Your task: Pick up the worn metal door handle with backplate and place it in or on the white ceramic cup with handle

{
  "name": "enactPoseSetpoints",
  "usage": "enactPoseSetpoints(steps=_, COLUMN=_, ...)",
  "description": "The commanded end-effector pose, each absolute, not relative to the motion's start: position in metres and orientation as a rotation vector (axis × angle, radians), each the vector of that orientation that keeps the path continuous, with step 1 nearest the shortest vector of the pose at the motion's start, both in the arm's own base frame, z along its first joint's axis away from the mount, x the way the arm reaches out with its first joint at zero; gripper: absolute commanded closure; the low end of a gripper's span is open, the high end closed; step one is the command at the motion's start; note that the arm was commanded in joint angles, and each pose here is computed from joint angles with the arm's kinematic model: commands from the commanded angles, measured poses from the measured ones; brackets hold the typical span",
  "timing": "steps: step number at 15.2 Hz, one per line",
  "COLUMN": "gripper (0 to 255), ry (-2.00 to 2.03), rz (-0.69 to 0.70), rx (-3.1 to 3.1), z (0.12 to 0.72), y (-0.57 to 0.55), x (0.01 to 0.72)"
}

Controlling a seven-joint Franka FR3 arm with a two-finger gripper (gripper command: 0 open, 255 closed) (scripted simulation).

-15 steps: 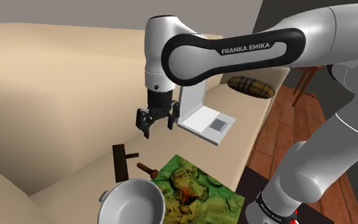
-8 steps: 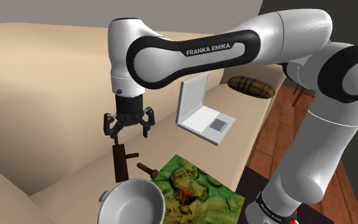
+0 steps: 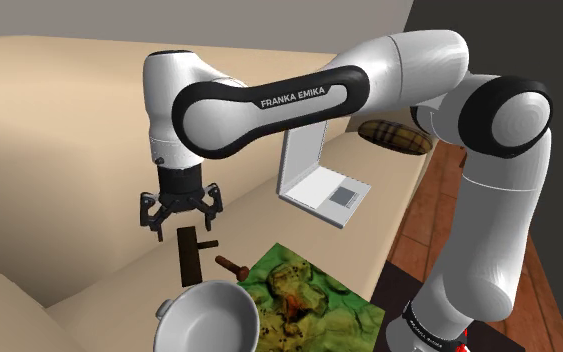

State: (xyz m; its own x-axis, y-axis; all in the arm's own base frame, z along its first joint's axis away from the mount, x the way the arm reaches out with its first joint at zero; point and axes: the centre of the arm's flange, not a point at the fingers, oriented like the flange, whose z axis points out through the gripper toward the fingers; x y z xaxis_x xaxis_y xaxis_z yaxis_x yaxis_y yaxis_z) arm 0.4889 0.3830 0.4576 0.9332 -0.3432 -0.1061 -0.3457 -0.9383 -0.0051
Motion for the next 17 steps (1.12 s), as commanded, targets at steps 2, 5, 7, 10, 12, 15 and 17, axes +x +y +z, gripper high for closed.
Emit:
enactPoseSetpoints(steps=2, gripper=0, ry=0.547, rz=0.161, rx=-3.065, z=0.4391, y=0.3834, x=0.4860)
enactPoseSetpoints(steps=5, gripper=0, ry=0.547, rz=0.161, rx=-3.065, z=0.4391, y=0.3834, x=0.4860)
enactPoseSetpoints(steps=7, gripper=0, ry=0.547, rz=0.161, rx=-3.065, z=0.4391, y=0.3834, x=0.4860)
enactPoseSetpoints(steps=10, gripper=0, ry=0.547, rz=0.161, rx=-3.065, z=0.4391, y=0.3834, x=0.4860)
enactPoseSetpoints(steps=12, gripper=255, ry=0.547, rz=0.161, rx=-3.065, z=0.4391, y=0.3834, x=0.4860)
enactPoseSetpoints(steps=15, gripper=255, ry=0.547, rz=0.161, rx=-3.065, z=0.4391, y=0.3834, x=0.4860)
enactPoseSetpoints(steps=17, gripper=255, ry=0.547, rz=0.161, rx=-3.065, z=0.4391, y=0.3834, x=0.4860)
